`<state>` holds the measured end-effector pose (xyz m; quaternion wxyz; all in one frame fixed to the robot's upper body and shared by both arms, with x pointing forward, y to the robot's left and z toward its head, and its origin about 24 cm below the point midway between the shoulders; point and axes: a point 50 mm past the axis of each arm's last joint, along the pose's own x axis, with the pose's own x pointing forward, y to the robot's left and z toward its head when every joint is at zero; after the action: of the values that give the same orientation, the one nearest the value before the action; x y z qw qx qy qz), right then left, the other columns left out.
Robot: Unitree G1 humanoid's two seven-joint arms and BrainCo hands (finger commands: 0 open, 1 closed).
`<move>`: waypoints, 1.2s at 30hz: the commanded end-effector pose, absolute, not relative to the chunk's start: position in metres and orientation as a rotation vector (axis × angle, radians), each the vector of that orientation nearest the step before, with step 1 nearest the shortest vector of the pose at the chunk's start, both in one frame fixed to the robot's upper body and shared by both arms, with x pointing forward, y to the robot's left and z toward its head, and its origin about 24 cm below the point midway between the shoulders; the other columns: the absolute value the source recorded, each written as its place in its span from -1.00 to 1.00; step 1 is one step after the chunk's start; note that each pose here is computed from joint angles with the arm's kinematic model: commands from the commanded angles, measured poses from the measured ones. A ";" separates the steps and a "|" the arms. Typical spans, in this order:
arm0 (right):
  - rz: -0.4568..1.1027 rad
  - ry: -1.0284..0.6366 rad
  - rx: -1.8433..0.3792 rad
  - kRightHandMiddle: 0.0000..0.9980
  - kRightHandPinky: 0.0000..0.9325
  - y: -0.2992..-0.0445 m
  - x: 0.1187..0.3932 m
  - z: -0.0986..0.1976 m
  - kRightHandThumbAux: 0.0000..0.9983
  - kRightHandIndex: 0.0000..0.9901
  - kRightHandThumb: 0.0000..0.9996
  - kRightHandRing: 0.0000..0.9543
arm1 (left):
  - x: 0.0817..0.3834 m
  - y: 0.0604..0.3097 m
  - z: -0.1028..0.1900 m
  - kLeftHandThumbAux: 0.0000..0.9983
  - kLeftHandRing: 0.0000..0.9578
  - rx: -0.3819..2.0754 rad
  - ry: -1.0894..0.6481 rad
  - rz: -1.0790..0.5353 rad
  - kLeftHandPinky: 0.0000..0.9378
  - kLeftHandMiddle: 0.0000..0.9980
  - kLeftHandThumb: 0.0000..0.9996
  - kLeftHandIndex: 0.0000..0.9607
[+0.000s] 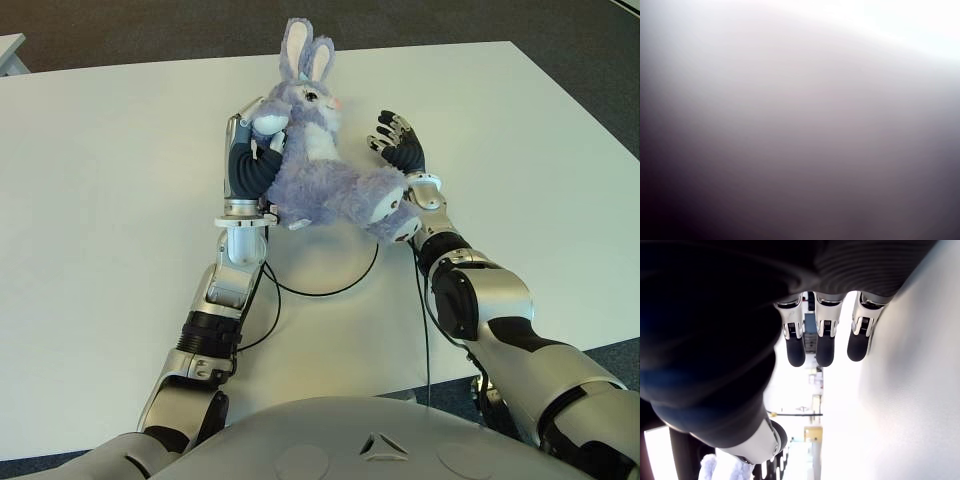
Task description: Put the doll into the plate.
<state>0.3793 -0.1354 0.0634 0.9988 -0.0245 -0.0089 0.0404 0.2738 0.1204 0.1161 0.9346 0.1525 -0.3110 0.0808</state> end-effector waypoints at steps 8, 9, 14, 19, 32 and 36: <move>0.073 0.089 -0.037 -0.74 -0.75 -0.137 0.369 0.039 0.74 -0.70 -0.04 -0.79 | 0.276 0.121 0.104 0.39 0.79 0.289 -0.565 0.150 0.83 0.71 0.48 -0.08; 0.073 0.089 -0.036 -0.74 -0.75 -0.137 0.369 0.039 0.74 -0.70 -0.04 -0.79 | 0.276 0.121 0.104 0.39 0.79 0.288 -0.561 0.150 0.82 0.70 0.48 -0.08; 0.073 0.088 -0.036 -0.74 -0.77 -0.136 0.369 0.039 0.73 -0.67 -0.05 -0.79 | 0.275 0.121 0.102 0.39 0.77 0.277 -0.549 0.139 0.81 0.68 0.48 -0.08; 0.075 0.088 -0.035 -0.74 -0.77 -0.136 0.369 0.039 0.72 -0.65 -0.05 -0.80 | 0.274 0.121 0.101 0.39 0.77 0.261 -0.541 0.124 0.81 0.68 0.48 -0.08; 0.077 0.086 -0.035 -0.73 -0.75 -0.135 0.369 0.039 0.70 -0.60 -0.02 -0.79 | 0.270 0.118 0.102 0.39 0.77 0.261 -0.555 0.120 0.81 0.68 0.48 -0.08; 0.073 0.087 -0.037 -0.73 -0.75 -0.135 0.369 0.039 0.70 -0.59 -0.02 -0.79 | 0.267 0.118 0.102 0.39 0.77 0.266 -0.562 0.117 0.81 0.68 0.49 -0.08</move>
<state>0.3792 -0.1348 0.0631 0.9989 -0.0238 -0.0082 0.0407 0.2738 0.1201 0.1139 0.9433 0.1332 -0.2975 0.0631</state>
